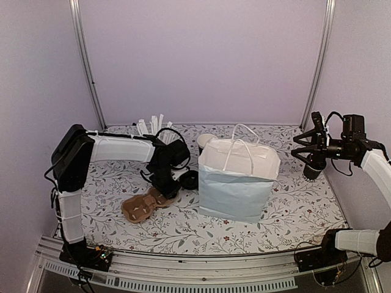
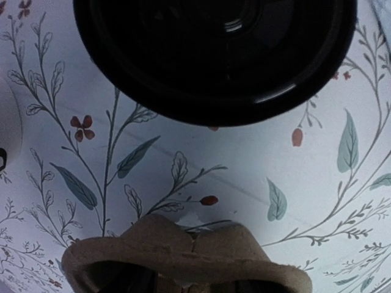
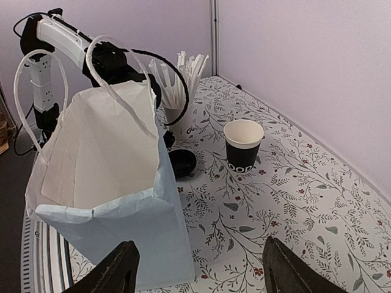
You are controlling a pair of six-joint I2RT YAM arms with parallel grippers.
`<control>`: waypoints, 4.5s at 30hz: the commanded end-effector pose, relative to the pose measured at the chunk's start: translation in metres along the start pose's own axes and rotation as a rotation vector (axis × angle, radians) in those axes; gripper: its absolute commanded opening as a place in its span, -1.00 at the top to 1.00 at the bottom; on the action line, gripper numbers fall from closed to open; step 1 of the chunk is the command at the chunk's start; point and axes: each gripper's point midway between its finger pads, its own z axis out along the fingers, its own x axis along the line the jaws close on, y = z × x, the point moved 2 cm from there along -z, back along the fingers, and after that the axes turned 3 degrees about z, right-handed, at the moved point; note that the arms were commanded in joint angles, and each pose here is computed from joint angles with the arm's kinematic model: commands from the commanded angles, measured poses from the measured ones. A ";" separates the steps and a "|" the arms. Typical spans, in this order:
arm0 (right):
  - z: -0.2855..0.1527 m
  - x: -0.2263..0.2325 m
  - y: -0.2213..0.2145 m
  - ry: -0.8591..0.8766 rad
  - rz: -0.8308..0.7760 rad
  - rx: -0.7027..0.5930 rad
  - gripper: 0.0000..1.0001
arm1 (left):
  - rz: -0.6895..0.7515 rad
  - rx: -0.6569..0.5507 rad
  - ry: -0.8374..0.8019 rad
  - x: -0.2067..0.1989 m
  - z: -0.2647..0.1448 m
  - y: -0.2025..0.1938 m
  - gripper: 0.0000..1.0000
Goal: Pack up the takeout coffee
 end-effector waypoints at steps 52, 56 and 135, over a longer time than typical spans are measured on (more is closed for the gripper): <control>0.000 0.005 -0.005 0.032 0.006 -0.004 -0.45 | -0.022 -0.168 -0.086 0.016 -0.037 -0.047 -0.02; 0.000 0.005 -0.005 0.033 0.006 -0.004 -0.45 | -0.021 -0.176 -0.104 0.014 -0.035 -0.042 0.05; 0.140 0.037 0.042 0.210 -0.036 0.437 -0.22 | 0.276 -1.249 -0.230 -0.066 -0.413 0.039 0.31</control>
